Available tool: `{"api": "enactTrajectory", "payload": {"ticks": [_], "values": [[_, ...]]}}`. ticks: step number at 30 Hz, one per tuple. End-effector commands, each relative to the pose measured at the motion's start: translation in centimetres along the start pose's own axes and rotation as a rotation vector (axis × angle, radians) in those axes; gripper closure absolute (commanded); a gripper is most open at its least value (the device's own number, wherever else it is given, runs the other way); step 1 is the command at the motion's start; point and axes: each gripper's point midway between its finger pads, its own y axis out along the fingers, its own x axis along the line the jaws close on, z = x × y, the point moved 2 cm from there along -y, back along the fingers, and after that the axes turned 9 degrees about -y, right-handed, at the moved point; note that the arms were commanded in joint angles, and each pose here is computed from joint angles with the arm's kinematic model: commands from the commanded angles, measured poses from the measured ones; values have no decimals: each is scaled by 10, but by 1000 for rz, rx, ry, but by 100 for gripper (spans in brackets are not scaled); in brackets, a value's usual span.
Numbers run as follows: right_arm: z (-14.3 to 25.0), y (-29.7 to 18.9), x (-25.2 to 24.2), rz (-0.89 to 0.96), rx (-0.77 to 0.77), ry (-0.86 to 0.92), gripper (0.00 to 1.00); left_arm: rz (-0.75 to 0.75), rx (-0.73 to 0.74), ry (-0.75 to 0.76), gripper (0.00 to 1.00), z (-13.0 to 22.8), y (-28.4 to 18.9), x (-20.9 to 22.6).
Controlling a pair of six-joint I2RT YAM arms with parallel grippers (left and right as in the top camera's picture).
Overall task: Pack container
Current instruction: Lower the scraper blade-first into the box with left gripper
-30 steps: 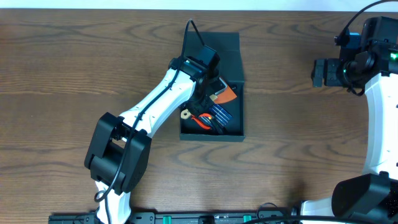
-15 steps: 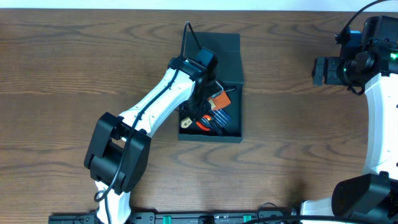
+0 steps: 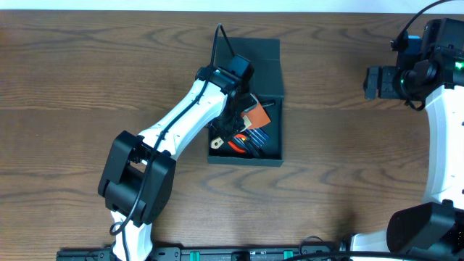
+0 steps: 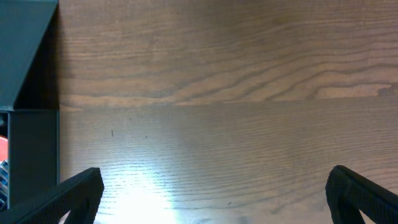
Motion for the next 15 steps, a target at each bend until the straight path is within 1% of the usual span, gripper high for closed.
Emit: {"api": "enactTrajectory", "payload": {"ticks": [1,3,4,8,11,15], "values": [[1,2,-4,6,6,-4,1,-61,-72,-3,30,-8,-23,10],[1,2,-4,6,6,-4,1,-87,-120,-39,29,-13,-35,14],[1,2,-4,5,6,-4,1,-102,-148,-56,26,-16,-42,17],[1,2,-3,4,6,-4,1,-176,-275,-121,20,-27,-73,29],[2,2,-3,4,8,-4,1,-182,-355,-159,19,-38,-87,31],[5,2,-2,0,22,-3,1,-179,-373,-185,19,-46,-82,33]]}}
